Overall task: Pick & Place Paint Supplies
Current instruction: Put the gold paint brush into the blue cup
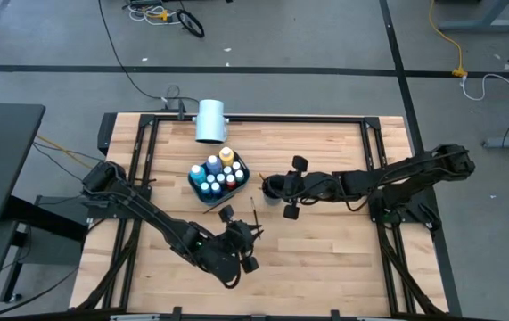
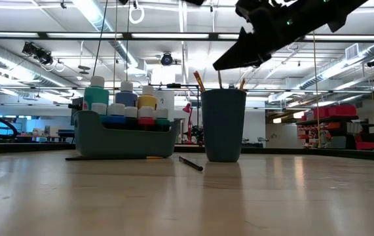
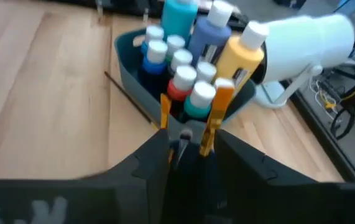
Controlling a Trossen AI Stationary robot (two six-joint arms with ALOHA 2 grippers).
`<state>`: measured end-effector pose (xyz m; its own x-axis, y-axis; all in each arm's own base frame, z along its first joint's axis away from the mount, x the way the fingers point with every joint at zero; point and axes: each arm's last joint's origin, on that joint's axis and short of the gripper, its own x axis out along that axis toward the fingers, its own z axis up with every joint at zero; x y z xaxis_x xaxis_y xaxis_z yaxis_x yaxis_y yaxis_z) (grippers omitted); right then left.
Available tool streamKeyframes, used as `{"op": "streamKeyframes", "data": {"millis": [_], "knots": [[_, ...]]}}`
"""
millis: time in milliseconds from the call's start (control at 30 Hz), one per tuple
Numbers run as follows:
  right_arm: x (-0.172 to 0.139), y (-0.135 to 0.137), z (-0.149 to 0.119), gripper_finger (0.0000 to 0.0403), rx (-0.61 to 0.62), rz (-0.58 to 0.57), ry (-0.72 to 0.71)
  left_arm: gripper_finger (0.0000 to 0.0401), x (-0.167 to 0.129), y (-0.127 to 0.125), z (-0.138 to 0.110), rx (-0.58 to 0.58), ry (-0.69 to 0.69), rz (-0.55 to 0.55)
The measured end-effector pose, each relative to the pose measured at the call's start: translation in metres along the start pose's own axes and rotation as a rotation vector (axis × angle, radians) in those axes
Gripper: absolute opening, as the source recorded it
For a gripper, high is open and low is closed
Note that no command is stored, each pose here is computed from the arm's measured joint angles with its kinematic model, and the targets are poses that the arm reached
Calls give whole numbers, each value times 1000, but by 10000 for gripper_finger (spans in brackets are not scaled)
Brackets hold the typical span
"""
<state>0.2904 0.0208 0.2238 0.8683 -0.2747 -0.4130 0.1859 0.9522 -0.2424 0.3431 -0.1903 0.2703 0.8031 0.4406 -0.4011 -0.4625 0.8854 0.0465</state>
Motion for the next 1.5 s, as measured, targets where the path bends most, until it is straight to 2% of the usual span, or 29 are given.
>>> {"op": "streamKeyframes", "data": {"millis": [200, 500, 700, 833, 967, 1100, 1367, 1500], "knots": [[-2, 2, 10, 143, 18, 1, -100, 61, 7, 5, -32, -113, 171, -10], [-18, 33, 25, 144, -89, 88, -256, 61, 18, 22, -94, -211, 390, 34], [-31, 55, 30, 144, -119, 319, -338, 60, 14, 39, -121, -239, 601, 127], [-37, 65, 29, 144, -213, 479, -378, 49, 6, 51, -128, -222, 720, 236], [-40, 71, 28, 144, -264, 528, -394, 36, -1, 64, -131, -179, 717, 385], [-41, 72, 28, 144, -265, 528, -393, 33, -1, 74, -137, -170, 691, 454], [-40, 72, 28, 144, -266, 528, -393, 74, 12, 95, -151, -132, 718, 512], [-40, 72, 28, 144, -266, 527, -393, 104, 24, 100, -151, -118, 732, 478]]}}
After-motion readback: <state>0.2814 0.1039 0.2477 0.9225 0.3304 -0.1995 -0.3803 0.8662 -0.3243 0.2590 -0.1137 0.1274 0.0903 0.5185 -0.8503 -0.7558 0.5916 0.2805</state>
